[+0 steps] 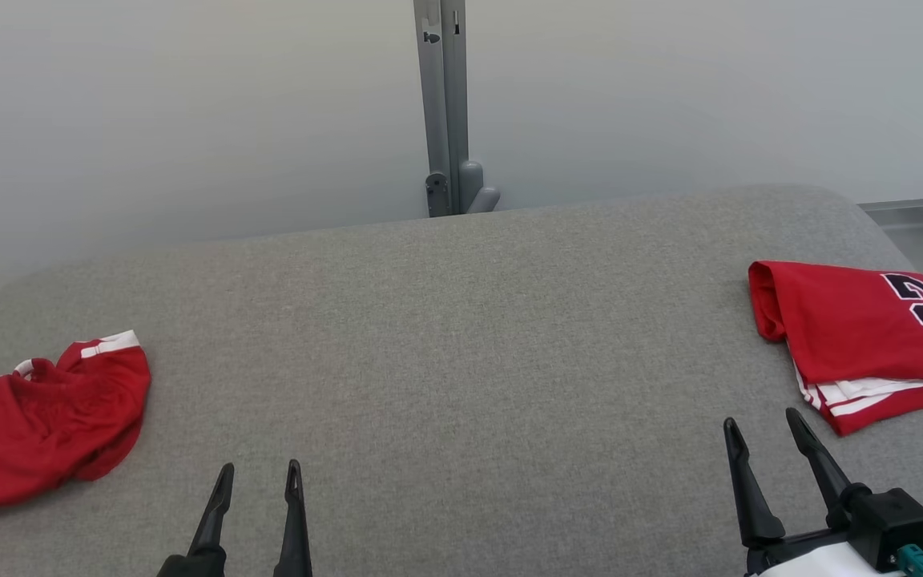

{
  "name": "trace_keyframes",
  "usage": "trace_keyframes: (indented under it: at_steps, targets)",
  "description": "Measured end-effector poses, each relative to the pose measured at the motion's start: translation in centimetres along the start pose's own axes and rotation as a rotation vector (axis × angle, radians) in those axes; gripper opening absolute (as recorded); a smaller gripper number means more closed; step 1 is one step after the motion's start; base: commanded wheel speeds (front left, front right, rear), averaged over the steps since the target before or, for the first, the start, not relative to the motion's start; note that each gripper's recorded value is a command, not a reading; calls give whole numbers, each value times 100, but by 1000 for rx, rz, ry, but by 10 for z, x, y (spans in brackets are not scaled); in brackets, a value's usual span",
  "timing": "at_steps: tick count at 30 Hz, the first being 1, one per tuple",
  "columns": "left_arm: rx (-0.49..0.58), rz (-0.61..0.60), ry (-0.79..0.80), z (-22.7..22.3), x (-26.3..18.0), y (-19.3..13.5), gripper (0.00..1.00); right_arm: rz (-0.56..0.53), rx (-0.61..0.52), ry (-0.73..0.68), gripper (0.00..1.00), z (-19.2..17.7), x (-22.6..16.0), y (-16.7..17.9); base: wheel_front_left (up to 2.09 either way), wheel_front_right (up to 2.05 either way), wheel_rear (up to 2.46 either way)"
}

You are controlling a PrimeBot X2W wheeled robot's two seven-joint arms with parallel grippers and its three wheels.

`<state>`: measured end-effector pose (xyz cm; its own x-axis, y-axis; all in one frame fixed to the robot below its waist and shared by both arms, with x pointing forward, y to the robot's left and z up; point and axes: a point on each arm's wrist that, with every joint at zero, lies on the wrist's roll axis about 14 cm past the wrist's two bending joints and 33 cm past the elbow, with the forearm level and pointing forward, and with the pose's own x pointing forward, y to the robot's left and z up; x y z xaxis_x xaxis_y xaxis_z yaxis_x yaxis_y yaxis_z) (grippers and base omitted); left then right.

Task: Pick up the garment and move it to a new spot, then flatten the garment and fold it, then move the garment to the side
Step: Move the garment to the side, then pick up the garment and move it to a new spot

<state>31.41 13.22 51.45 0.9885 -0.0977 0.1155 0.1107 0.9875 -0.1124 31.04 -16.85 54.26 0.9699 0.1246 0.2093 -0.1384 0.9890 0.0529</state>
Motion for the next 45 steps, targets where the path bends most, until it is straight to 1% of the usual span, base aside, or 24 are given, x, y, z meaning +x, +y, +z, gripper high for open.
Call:
trace_keyframes:
  at_steps: [11, 16, 24, 37, 42, 45]
  targets:
    - [12, 0, 22, -7, -1, 0, 100, 49, -22, -7, 100, 3, 5, 11, 0, 0, 0]
    - [6, 31, 23, -7, -2, 7, 100, 81, -13, 6, 100, -1, 10, 19, 0, 0, 0]
    - [-5, 108, -13, 4, -4, 26, 100, 164, 9, 20, 100, -8, 29, 44, 0, 0, 0]
    - [12, 298, -35, 14, -29, 72, 100, 360, 59, 27, 100, -17, 64, 105, 0, 0, 0]
    - [20, 366, -55, 21, -35, 87, 100, 405, 66, 39, 100, -24, 73, 118, 0, 0, 0]
    - [22, 384, -51, 21, -36, 91, 100, 432, 67, 53, 100, -30, 75, 124, 0, 0, 0]
